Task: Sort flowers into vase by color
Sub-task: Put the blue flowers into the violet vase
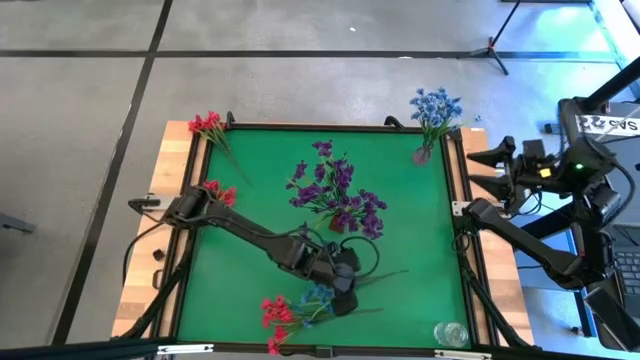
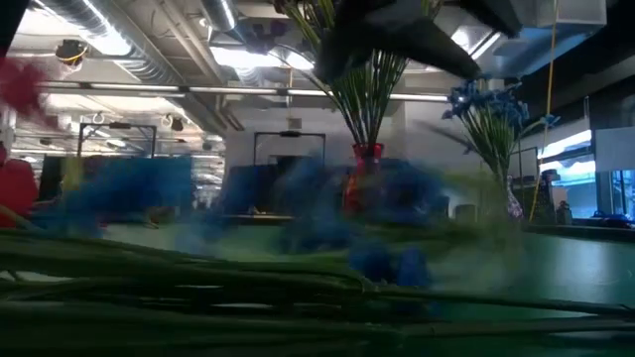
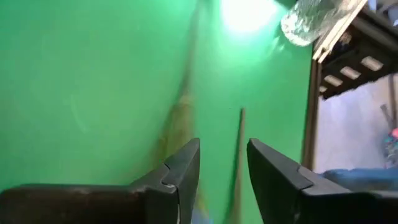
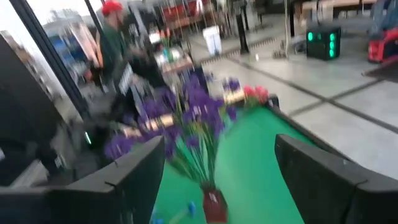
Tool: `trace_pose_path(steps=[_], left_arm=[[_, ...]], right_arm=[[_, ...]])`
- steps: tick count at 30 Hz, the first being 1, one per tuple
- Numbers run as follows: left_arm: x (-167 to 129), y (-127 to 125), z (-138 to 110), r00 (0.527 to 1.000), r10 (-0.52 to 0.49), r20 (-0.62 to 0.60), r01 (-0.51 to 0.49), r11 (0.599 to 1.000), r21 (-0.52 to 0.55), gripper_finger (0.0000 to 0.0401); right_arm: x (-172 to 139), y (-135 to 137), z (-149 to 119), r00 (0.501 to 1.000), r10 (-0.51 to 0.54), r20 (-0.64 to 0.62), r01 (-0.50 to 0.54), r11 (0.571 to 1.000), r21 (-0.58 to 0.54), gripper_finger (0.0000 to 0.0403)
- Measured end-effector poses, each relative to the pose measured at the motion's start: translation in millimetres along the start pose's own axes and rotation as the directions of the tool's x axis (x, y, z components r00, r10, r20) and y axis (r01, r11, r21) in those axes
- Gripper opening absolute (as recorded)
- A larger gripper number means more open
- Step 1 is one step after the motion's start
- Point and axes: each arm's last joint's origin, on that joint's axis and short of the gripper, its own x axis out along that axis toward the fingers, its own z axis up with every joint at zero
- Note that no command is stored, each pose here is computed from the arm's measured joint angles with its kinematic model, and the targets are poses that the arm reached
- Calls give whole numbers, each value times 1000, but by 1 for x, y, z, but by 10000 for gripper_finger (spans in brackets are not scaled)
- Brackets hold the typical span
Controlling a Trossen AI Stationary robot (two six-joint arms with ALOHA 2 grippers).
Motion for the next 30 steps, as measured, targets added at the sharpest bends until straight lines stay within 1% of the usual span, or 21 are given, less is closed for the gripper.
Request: trace_pose_path(steps=[3, 6, 8, 12, 15, 19, 23, 27, 30], left_arm=[[-8, -6, 2, 1000, -27, 14, 28, 998, -49, 140], [-11, -9, -1, 999, -34, 6, 34, 996, -88, 141], [-18, -11, 2, 999, -37, 21, 40, 992, -117, 142], [-49, -19, 12, 991, -37, 126, 56, 987, -150, 141], [-77, -26, 19, 977, -33, 212, 69, 984, -163, 137], [-118, -30, 28, 941, 4, 339, 61, 981, -182, 129], [-147, -29, 30, 905, 76, 418, 11, 979, -201, 124], [-165, -27, 27, 877, 145, 458, -51, 976, -210, 120], [-168, -26, 26, 861, 181, 476, -83, 972, -220, 120]], right_arm=[[0, -1, -8, 998, -12, -65, 10, 1000, -24, 305], [0, -2, -10, 996, -20, -86, 17, 999, -36, 305], [0, -1, -11, 996, -6, -90, 2, 999, -44, 305], [0, -1, -11, 995, 25, -95, -31, 997, -66, 305], [6, -6, -16, 992, 47, -113, -53, 997, -51, 305], [19, -18, -25, 988, 82, -129, -87, 996, -32, 305], [32, -28, -29, 984, 150, -93, -151, 988, -3, 305], [39, -33, -30, 979, 191, -67, -193, 981, -21, 297], [46, -40, -34, 979, 193, -58, -195, 980, -31, 291]])
